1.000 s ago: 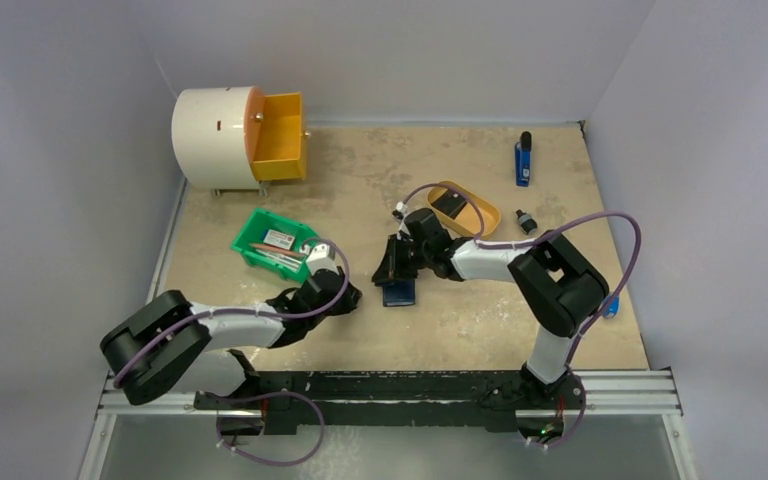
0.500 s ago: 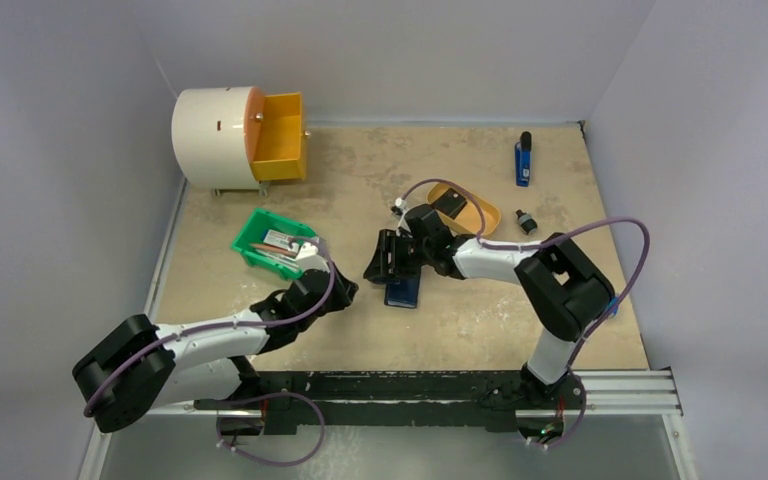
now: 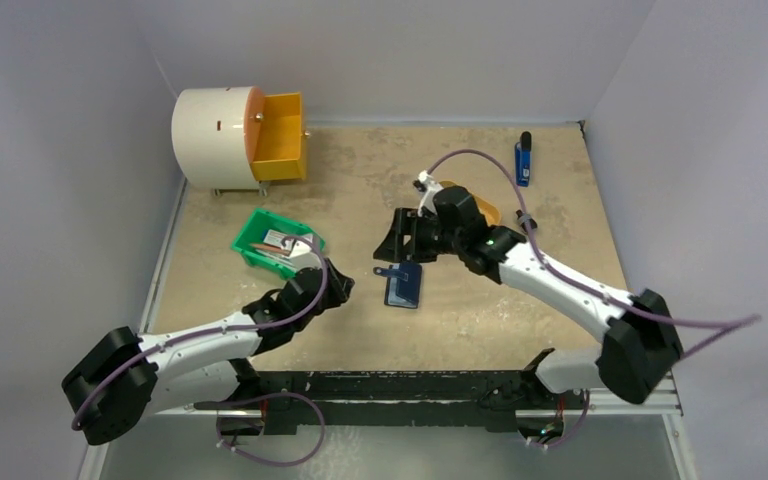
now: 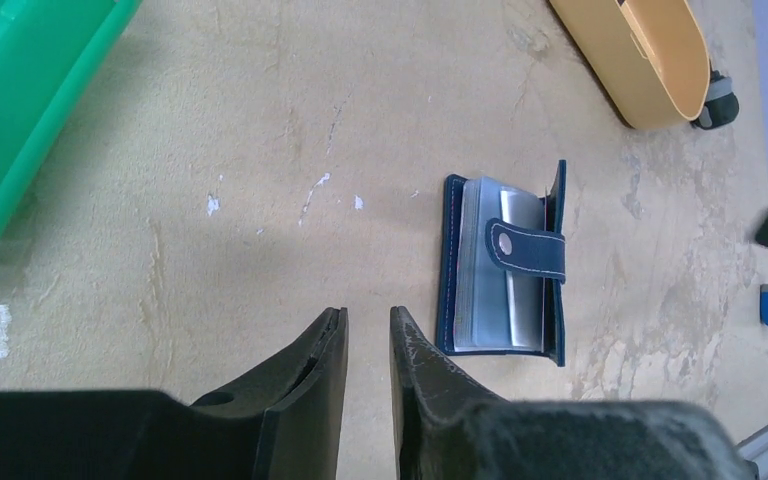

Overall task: Put the credit cards into the card holder
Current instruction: Close the card holder at the center of the board.

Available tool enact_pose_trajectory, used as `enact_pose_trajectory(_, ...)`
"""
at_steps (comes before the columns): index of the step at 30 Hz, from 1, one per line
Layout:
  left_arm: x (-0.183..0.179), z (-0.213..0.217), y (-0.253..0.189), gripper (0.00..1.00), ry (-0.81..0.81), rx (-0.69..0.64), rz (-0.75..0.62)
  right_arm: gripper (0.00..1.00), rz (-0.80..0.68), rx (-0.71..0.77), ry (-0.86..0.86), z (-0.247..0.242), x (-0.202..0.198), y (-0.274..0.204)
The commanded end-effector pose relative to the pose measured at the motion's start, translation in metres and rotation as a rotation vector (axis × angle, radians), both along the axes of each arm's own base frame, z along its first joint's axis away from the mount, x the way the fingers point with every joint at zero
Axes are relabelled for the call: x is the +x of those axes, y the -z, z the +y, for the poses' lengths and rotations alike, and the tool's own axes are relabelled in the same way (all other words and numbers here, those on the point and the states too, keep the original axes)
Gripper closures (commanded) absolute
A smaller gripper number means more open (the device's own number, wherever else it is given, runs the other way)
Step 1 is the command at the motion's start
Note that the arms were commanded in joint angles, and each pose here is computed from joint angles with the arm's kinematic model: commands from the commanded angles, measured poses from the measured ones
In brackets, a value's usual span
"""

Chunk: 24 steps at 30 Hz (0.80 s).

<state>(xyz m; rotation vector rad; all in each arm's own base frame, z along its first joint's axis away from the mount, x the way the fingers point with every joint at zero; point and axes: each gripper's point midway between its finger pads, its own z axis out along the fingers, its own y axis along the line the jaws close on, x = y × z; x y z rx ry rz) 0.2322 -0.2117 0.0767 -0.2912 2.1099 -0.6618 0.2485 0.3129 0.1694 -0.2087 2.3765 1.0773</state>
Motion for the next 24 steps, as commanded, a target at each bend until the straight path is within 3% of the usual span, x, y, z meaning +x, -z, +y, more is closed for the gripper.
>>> enact_pose_trajectory(1,0.012,-0.005,-0.023,0.78,-0.020,-0.010,-0.054,0.32,-0.056,-0.178,0.197,-0.064,0.001,0.006)
enact_pose_trajectory(4,0.014,-0.006,-0.021,0.78,-0.025,-0.005,-0.048,0.47,0.009,-0.240,0.254,-0.095,-0.010,0.039)
enact_pose_trajectory(7,0.018,-0.010,-0.017,0.78,-0.027,-0.002,-0.043,0.51,0.061,-0.222,0.247,-0.098,-0.015,0.064)
enact_pose_trajectory(18,0.022,-0.029,0.017,0.81,0.017,0.030,0.025,0.36,0.089,-0.200,0.175,-0.066,0.010,0.095)
enact_pose_trajectory(24,0.019,-0.037,0.027,0.82,0.051,0.016,0.049,0.33,0.105,-0.247,0.183,-0.065,0.020,0.112)
